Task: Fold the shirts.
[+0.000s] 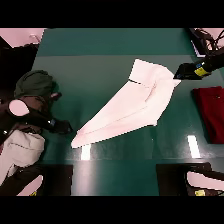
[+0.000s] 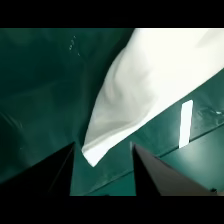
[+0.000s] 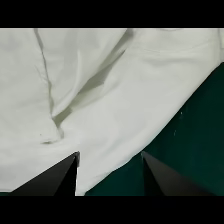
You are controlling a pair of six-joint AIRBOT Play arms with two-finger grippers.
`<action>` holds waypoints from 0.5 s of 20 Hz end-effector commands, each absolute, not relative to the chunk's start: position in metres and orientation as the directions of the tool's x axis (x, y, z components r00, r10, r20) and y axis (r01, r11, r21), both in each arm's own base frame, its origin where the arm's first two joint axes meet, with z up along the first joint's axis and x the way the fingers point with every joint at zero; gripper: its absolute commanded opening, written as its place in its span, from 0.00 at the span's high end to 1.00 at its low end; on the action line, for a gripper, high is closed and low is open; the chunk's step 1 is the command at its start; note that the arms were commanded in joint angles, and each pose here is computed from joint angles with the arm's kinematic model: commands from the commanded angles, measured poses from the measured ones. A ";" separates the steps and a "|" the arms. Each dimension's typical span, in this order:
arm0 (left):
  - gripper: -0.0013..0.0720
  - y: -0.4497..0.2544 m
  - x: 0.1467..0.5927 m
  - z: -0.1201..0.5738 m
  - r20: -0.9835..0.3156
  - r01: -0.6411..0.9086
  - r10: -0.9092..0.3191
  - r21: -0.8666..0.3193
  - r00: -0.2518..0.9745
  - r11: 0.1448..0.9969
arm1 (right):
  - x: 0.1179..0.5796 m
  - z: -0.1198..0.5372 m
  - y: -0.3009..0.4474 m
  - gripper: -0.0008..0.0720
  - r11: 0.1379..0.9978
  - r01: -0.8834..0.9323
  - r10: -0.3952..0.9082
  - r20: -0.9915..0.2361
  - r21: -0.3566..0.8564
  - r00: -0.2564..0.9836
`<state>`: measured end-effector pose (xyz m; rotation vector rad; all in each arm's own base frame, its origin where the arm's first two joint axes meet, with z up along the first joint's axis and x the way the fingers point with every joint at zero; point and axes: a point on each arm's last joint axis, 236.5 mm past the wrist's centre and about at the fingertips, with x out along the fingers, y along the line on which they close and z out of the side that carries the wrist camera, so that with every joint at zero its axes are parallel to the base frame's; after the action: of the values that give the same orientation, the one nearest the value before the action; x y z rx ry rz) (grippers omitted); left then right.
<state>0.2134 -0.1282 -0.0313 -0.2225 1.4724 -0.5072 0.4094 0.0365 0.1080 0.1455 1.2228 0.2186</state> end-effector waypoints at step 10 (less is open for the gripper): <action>0.40 -0.143 0.192 -0.073 -0.845 0.191 -0.535 -0.522 0.015 0.831 | 0.366 0.074 0.039 0.37 0.969 -0.054 0.247 -0.933 0.241 0.262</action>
<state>0.1932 -0.1407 -0.0688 -0.2810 1.4605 -0.5728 0.3801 0.0385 0.0897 0.1552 1.2903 0.2208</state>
